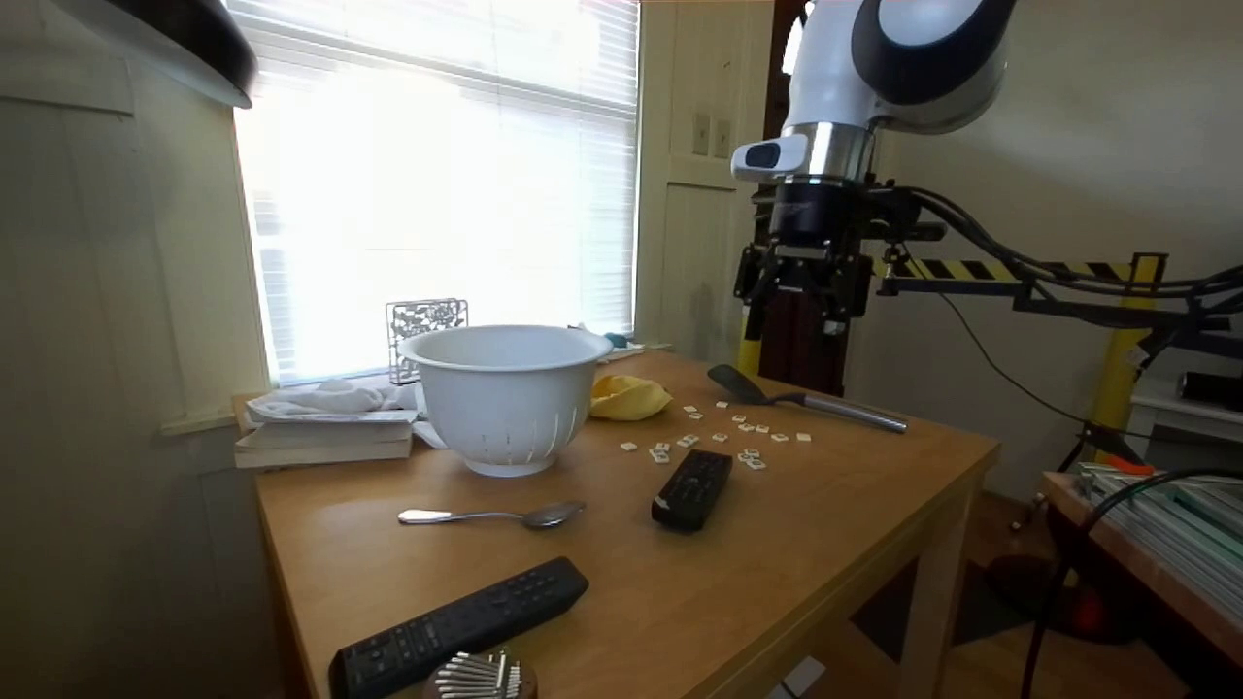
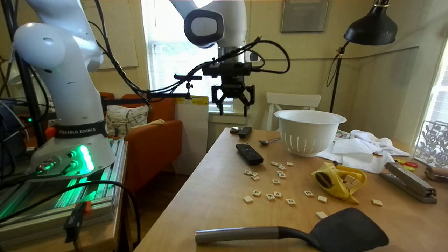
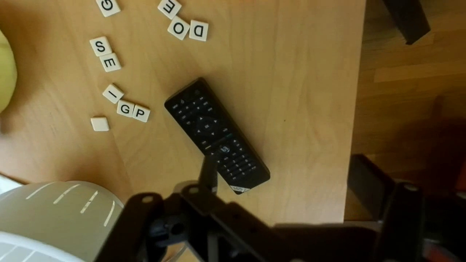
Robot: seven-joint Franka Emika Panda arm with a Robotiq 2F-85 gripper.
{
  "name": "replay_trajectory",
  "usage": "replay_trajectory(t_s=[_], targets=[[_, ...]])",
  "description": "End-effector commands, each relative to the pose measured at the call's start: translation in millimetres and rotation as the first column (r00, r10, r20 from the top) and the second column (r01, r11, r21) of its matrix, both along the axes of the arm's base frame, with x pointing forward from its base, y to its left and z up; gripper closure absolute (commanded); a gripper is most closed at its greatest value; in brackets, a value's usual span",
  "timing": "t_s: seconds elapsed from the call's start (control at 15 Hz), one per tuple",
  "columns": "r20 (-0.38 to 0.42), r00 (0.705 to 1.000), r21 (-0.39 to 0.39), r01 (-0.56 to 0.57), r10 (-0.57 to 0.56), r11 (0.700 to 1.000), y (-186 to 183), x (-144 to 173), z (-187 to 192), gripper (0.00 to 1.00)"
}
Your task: Move the furthest remote to the right, then press a button on the right remote
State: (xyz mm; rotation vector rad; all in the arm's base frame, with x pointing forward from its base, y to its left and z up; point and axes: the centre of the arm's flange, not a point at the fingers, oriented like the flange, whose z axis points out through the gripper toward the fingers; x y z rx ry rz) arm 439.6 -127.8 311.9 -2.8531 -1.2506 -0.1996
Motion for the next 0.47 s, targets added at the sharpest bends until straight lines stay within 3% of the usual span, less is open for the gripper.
replay_trajectory(t_s=[0.0,0.07,0.4], targets=[[0.024,0.997,0.032,-0.075,0.074,0.997,-12.2,-23.7,25.9,0.00],[0.008,0.999,0.006,-0.037,0.037,0.999,-8.4,-7.5,12.1,0.00],[0.007,0.999,0.009,-0.040,0.040,0.999,-8.9,-8.2,12.3,0.00]])
